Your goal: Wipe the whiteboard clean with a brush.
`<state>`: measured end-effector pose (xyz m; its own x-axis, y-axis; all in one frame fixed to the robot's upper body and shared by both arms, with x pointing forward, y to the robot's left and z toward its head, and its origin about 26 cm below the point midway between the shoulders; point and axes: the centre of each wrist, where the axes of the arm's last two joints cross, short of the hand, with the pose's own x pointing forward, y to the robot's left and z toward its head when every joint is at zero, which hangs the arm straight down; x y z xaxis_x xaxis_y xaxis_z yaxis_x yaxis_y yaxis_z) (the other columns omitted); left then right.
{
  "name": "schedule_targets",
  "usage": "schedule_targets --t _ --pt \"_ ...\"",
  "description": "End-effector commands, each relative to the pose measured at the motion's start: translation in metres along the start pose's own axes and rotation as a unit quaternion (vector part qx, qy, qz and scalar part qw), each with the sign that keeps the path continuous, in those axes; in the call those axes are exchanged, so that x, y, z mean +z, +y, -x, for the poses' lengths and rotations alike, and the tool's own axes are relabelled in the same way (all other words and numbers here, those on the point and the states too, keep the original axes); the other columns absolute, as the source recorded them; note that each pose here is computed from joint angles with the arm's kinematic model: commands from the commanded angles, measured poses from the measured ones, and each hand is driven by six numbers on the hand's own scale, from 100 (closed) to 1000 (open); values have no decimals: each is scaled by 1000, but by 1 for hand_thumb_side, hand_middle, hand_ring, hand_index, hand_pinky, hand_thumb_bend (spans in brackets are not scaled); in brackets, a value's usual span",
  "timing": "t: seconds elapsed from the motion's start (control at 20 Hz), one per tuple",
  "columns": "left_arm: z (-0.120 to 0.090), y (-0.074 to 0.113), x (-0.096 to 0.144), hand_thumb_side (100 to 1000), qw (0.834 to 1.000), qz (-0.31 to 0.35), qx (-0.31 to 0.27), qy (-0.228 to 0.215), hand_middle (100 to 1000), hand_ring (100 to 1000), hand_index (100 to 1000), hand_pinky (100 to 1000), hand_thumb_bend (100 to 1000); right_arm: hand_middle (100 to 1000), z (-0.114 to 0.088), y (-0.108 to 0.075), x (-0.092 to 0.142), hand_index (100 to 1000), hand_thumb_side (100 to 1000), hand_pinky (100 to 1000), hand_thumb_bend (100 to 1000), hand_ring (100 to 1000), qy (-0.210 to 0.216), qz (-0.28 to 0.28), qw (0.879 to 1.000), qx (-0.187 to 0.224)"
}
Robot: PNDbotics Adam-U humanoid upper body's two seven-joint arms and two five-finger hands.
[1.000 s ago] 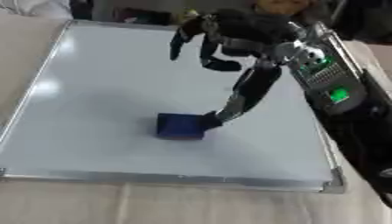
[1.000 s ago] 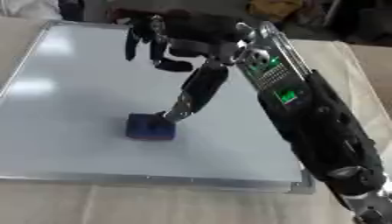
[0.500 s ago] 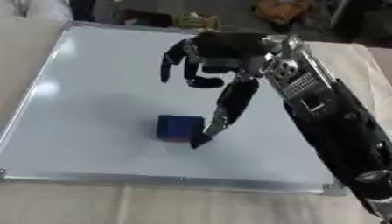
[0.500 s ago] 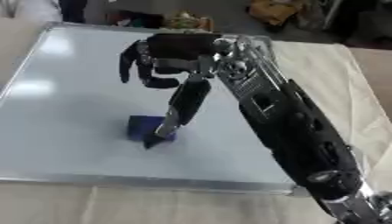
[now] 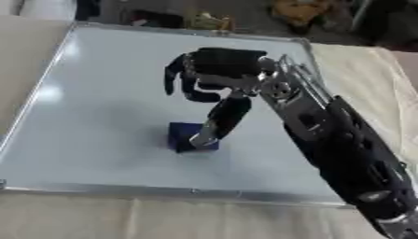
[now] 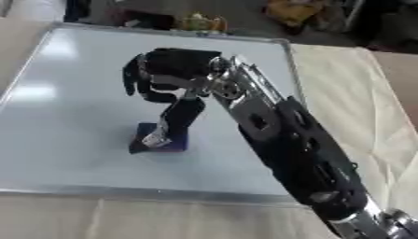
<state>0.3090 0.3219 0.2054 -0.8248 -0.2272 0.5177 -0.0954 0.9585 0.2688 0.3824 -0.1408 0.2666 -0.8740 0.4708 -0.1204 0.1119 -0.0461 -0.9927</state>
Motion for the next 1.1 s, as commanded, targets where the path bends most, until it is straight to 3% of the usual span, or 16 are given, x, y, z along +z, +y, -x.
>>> schedule_targets --t 0.05,0.5,0.85,1.1 --pt "-7 4 -5 838 1000 0 -6 -13 544 590 405 664 385 663 0 -1 -2 100 622 733 590 817 9 10 1000 27" --pt "-7 5 -5 839 1000 1 -6 -14 543 589 405 665 385 654 6 21 -6 100 604 713 556 807 28 -9 998 56" --pt "-6 5 -5 840 1000 -1 -5 -13 543 589 403 666 382 667 13 31 -2 100 507 711 512 806 40 -25 998 49" --pt "-6 5 -4 839 1000 -3 -5 -12 543 589 403 666 381 719 18 38 1 100 501 720 522 826 50 -43 997 37"
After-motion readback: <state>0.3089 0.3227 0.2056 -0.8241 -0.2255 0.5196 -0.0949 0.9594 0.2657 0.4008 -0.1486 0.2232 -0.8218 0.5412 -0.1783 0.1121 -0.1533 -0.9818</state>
